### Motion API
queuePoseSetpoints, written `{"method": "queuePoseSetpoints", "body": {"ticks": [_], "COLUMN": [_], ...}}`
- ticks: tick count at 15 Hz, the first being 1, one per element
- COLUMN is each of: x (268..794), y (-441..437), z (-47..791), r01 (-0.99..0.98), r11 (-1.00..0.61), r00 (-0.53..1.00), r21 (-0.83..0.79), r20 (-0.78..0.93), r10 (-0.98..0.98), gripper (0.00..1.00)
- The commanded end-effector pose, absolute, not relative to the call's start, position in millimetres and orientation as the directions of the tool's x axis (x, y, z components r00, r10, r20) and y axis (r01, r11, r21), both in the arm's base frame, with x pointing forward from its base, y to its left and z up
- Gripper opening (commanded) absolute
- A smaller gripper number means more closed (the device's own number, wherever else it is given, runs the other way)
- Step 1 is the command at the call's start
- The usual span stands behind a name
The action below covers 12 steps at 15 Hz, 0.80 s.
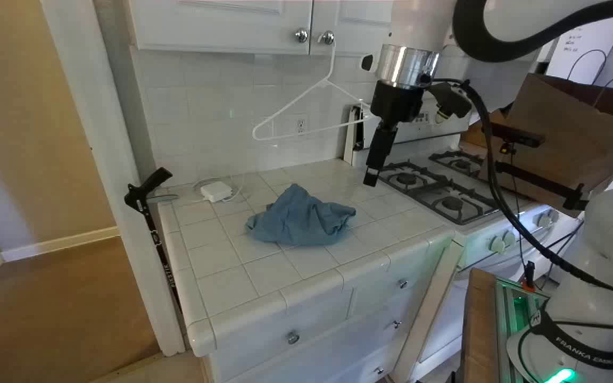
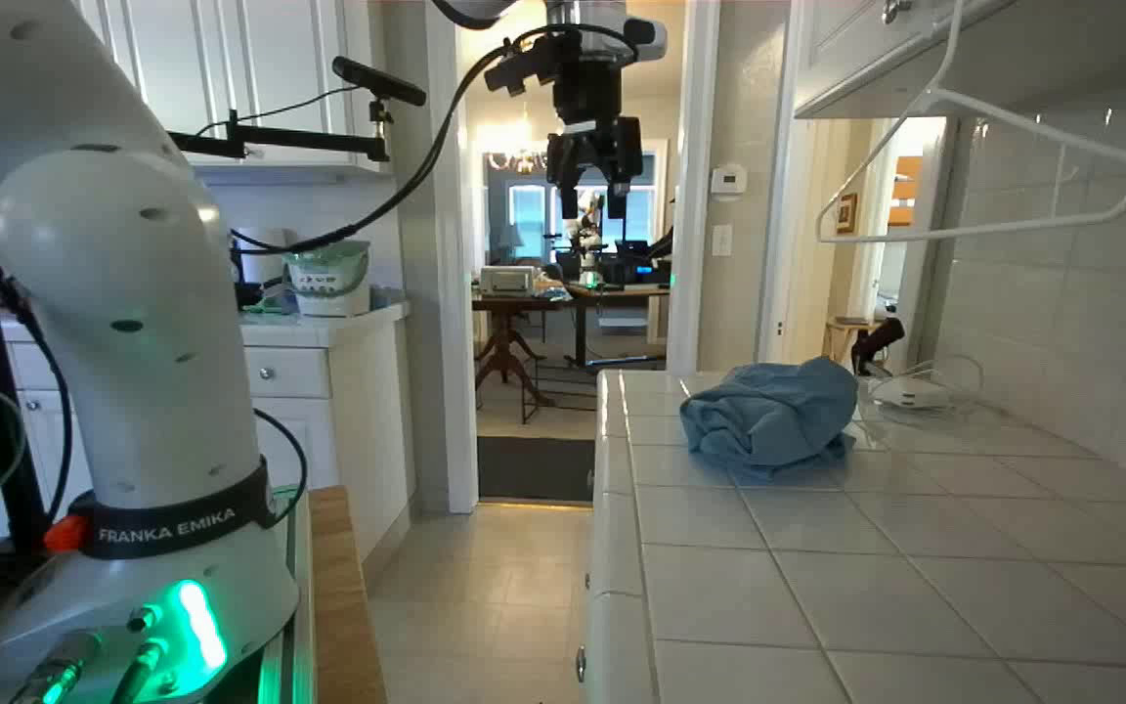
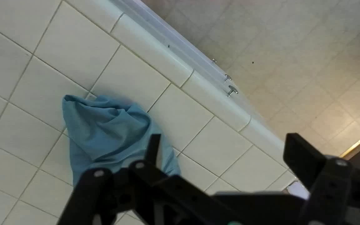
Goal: Put the white hanger on the counter.
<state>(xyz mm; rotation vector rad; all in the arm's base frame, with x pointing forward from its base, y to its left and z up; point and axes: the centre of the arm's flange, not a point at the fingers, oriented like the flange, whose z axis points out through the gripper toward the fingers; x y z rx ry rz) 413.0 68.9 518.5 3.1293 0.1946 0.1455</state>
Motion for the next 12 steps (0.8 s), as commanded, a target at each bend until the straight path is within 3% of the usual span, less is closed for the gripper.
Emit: {"method": "queuePoseSetpoints", "body": {"ticks": [1,7,12], "x": [413,424,457], "y": [69,54,-10], "z": [518,512,508], "r01": [0.124,0.101,-0.009], "r11": [-0.992,-0.994,-0.989], "r00": [0.988,0.99,0.978], "r21": [0.009,0.035,0.151], "r20": [0.092,0.096,0.21], "r10": [0.124,0.104,0.023], "gripper": [1.0,1.0,1.0]}}
